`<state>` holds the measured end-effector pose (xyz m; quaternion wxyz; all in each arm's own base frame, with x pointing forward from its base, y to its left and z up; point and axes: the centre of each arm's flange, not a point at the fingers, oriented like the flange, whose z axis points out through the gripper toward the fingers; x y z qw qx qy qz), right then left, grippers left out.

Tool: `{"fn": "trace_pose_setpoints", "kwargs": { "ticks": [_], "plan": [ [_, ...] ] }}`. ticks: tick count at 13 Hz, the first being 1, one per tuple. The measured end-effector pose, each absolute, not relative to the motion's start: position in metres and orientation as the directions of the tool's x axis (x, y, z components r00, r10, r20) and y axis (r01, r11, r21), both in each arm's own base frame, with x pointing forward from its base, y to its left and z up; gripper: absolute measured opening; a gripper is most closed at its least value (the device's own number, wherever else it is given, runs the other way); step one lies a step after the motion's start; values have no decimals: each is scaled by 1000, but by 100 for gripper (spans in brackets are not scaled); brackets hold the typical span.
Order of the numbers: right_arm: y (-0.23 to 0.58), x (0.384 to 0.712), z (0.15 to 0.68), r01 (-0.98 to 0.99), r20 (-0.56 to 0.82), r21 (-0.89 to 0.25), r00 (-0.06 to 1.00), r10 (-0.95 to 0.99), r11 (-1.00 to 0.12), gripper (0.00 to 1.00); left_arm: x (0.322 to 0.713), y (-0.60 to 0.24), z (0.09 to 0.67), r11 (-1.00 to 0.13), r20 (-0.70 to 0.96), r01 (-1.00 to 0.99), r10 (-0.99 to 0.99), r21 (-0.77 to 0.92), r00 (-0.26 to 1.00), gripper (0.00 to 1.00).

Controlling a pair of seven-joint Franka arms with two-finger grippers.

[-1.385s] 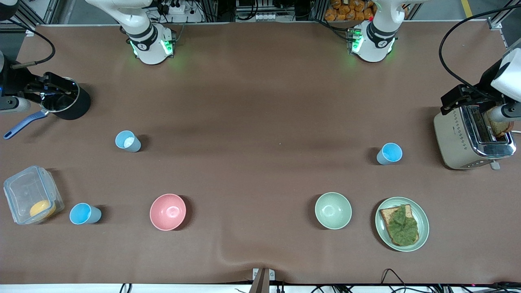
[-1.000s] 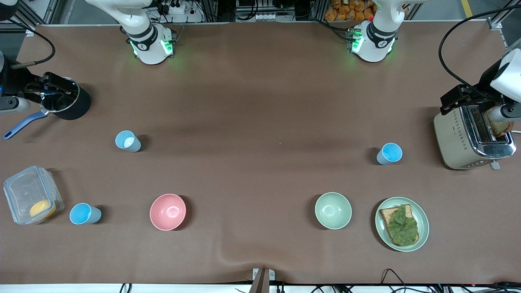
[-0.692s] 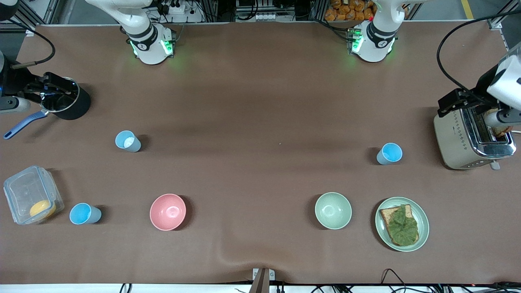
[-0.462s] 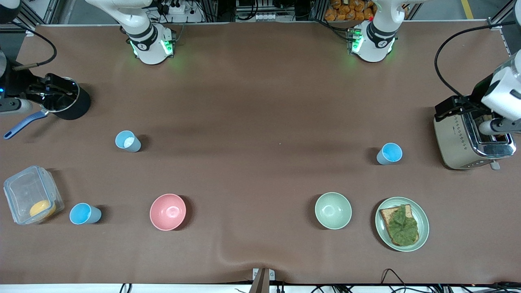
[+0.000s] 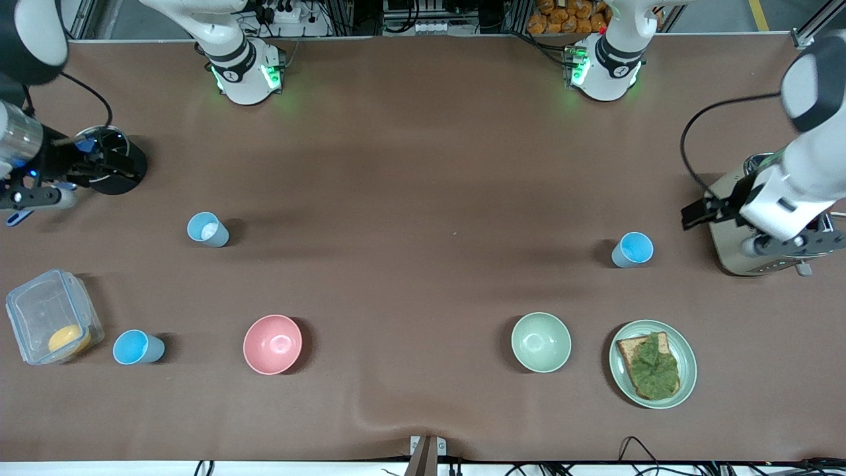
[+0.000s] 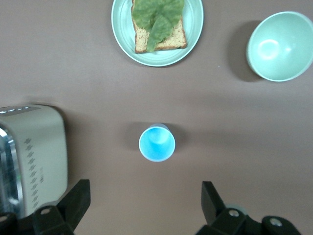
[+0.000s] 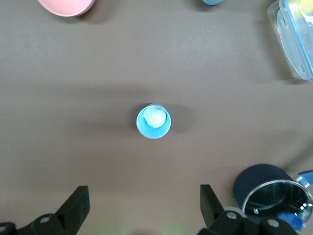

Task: Stack blue cups with both arms
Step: 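Reach the right gripper to a blue cup while the left gripper reaches another, then close both grippers around the two blue cups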

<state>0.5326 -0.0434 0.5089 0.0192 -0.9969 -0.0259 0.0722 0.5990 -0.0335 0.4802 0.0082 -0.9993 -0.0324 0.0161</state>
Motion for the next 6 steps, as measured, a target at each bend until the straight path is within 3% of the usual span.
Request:
{"fn": "trace_pose_setpoints", "kwargs": {
  "ticks": [6],
  "plan": [
    [-52,516,405,27,-103,-33,994,30,-999,100,588,0,338,-995,-42,100,101,-12,994,100]
  ]
}}
